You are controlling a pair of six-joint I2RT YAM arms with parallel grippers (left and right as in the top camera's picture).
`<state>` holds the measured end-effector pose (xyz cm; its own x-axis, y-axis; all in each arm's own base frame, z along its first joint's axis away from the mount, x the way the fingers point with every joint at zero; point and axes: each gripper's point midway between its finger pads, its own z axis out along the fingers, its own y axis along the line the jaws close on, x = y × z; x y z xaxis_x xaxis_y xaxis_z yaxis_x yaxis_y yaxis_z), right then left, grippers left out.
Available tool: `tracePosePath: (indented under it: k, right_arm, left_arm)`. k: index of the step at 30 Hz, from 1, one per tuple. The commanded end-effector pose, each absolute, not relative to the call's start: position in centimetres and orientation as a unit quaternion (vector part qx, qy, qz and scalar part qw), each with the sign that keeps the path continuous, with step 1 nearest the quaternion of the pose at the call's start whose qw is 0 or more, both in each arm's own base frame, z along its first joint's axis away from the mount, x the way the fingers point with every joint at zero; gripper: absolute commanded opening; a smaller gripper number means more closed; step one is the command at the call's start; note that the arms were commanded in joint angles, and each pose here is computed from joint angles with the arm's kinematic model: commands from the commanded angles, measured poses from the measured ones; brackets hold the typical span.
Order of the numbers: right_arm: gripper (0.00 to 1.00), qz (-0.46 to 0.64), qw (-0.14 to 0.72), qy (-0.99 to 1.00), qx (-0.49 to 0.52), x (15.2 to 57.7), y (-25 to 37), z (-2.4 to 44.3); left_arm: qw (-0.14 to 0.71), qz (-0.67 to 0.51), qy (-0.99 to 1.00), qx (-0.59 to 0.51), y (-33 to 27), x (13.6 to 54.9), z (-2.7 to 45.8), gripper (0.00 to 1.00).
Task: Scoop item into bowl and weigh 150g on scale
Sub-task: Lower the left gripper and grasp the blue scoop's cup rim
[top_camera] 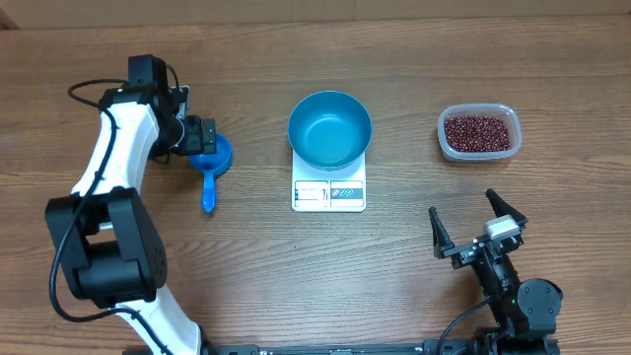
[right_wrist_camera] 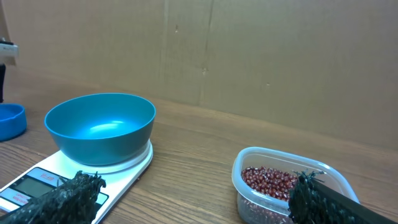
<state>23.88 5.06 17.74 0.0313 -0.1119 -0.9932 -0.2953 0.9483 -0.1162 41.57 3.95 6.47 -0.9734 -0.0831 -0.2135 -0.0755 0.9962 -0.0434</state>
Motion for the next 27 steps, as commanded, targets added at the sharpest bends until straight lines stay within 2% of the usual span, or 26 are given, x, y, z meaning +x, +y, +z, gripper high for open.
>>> tracePosePath:
  k: [1, 16, 20, 27]
  right_arm:
    - [1.0, 0.065, 0.705, 0.692, -0.145, 23.9, 5.1, 17.6]
    - [1.0, 0.065, 0.705, 0.692, -0.145, 23.9, 5.1, 17.6]
    - [1.0, 0.065, 0.705, 0.692, -0.145, 23.9, 5.1, 17.6]
    - [1.0, 0.065, 0.705, 0.692, -0.145, 23.9, 5.1, 17.6]
  left_arm:
    - [0.108, -0.012, 0.993, -0.034, 4.3, 42.5, 5.7, 1.0]
    - [0.093, -0.013, 0.995, -0.034, 4.4, 42.8, 3.2, 1.0]
    - [0.096, -0.013, 0.995, -0.034, 4.4, 43.0, 3.2, 0.96]
    - [0.095, -0.013, 0.995, -0.034, 4.4, 43.0, 3.1, 1.0]
